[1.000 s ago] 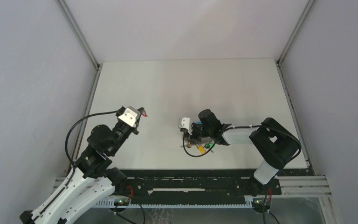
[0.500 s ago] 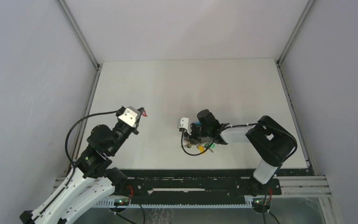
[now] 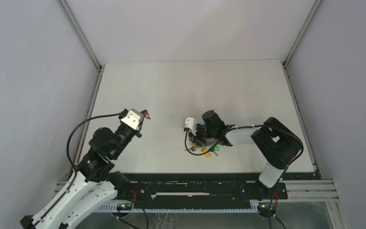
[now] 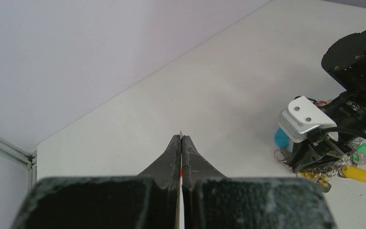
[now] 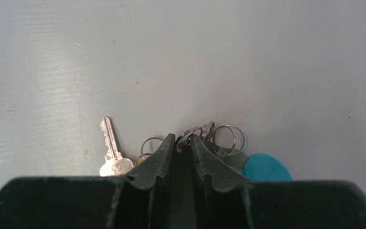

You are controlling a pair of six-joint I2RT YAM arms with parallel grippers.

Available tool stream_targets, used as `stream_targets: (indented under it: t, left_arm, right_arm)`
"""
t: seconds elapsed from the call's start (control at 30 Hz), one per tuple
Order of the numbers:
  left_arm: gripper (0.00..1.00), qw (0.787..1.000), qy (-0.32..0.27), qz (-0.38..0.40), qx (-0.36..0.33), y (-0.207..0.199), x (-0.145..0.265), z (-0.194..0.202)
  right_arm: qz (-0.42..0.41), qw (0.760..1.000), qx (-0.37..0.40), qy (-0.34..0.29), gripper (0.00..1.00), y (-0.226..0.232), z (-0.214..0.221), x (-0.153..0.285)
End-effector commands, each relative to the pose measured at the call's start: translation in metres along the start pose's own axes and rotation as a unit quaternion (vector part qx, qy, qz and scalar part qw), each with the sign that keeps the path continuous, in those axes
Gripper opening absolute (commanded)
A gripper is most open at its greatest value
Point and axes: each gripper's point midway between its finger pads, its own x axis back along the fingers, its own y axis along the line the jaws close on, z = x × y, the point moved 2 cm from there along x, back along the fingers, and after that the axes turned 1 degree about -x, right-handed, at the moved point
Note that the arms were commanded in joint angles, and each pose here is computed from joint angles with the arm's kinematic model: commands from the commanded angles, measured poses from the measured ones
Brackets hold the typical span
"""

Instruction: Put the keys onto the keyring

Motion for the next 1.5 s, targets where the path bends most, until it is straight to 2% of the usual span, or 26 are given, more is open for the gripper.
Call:
stream_targets:
  t: [0.0, 0.23, 0.93, 1.47]
  left_arm:
    - [0.0, 1.0, -0.011, 0.004, 0.007, -0.002, -0.002, -0.003]
    - [0.0, 1.0, -0.012, 0.007, 0.007, -0.003, -0.002, -0.003]
    - [0.0, 1.0, -0.01, 0.01, 0.008, -0.004, -0.003, -0.003]
    - [0.0, 1.0, -0.012, 0.008, 0.01, -0.003, -0.003, -0.004]
  right_arm:
    - [0.003, 1.0, -0.013, -0.022, 0.17, -0.008, -0.018, 0.007]
    - [-0.006, 0.999, -0.023, -0.032, 0.21, -0.006, -0.024, 0.015]
    - [0.003, 0.999, -0.041, -0.029, 0.16, -0.009, -0.028, 0.008]
    - [0.065, 0.99, -0.129, 0.009, 0.16, -0.007, -0.036, 0.01]
